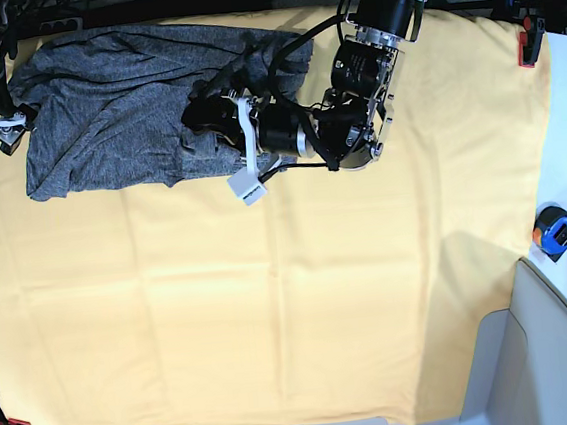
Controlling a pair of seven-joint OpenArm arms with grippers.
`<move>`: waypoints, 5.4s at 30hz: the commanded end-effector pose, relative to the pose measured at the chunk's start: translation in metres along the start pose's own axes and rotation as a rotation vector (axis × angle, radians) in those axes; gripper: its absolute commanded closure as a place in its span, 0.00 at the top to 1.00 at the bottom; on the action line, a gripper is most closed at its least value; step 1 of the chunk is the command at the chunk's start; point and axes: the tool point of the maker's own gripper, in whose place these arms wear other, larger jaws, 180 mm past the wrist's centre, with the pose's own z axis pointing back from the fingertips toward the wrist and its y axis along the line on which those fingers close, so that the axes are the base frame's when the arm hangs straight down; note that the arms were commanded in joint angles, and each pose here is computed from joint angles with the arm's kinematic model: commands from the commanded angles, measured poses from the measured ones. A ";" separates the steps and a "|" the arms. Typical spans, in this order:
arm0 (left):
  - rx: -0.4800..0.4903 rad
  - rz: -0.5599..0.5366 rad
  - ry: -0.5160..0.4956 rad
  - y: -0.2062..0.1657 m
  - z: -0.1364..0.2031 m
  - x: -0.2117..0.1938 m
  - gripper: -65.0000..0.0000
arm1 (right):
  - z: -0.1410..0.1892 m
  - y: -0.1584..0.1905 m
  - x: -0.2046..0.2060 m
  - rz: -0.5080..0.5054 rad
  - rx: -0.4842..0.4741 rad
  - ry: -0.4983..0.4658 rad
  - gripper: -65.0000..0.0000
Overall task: Fold the T-shirt properly
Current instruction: 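Lay the folded end down with the left gripper onto the strip, then push the folded end further toward the right gripper with the left gripper, then press the grey shirt bundle flat with the left gripper while right gripper holds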
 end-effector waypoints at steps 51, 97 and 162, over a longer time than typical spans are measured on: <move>0.465 -0.205 -0.079 0.042 0.066 0.002 0.00 | -0.001 0.005 0.006 0.022 0.015 -0.024 0.72; 0.162 -0.443 -0.006 -0.061 -0.006 -0.036 0.00 | -0.017 -0.002 -0.009 -0.008 -0.004 0.028 0.72; 0.331 -0.481 -0.397 -0.029 -0.042 0.056 0.00 | -0.017 0.012 -0.018 0.008 0.029 0.049 0.72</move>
